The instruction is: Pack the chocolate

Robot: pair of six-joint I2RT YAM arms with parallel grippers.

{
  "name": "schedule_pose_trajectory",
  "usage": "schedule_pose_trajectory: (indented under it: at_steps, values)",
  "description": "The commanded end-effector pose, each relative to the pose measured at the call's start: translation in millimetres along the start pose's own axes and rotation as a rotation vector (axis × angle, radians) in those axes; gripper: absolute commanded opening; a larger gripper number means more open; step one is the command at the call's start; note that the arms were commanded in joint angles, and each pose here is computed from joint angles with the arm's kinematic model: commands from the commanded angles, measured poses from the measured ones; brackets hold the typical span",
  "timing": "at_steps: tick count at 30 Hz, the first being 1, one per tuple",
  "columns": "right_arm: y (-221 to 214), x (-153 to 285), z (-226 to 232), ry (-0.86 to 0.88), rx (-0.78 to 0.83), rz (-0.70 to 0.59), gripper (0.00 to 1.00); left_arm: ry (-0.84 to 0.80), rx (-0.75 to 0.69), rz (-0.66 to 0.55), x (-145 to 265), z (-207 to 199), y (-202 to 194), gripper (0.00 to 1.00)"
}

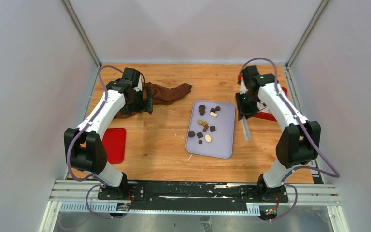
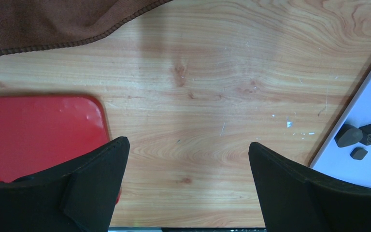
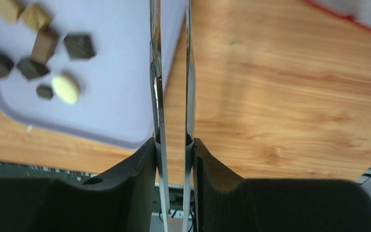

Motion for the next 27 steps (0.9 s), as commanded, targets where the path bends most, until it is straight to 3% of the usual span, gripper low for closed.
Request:
schedule_pose_trajectory:
  at_steps: [1, 5, 11, 27]
  values:
    - [-57.7, -1.6, 42.3, 0.067, 0.142, 0.171, 0.29, -0.007, 0.014, -0.038, 11.6, -0.1, 6.3, 1.00]
    - [-89.7, -7.2, 58.9, 0.055, 0.240, 0.259, 0.35, -0.008, 0.019, -0.031, 10.8, 0.5, 1.6, 1.00]
    - [-106.0, -31.1, 70.9, 0.017, 0.289, 0.358, 0.37, -0.017, 0.023, -0.030, 11.7, -0.9, 0.8, 1.00]
    - [-113.1, -35.8, 93.5, 0.013, 0.341, 0.364, 0.40, 0.003, 0.009, -0.041, 17.0, 5.9, -7.8, 1.00]
Point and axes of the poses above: each gripper's point midway between its finger pads, its own x axis back along the fingers, its own z axis along the line the jaws close on, y = z × x, the point moved 1 cm from there along x, back along the fingers, and after that the axes turned 1 degree about -x, right-handed, at the moved point
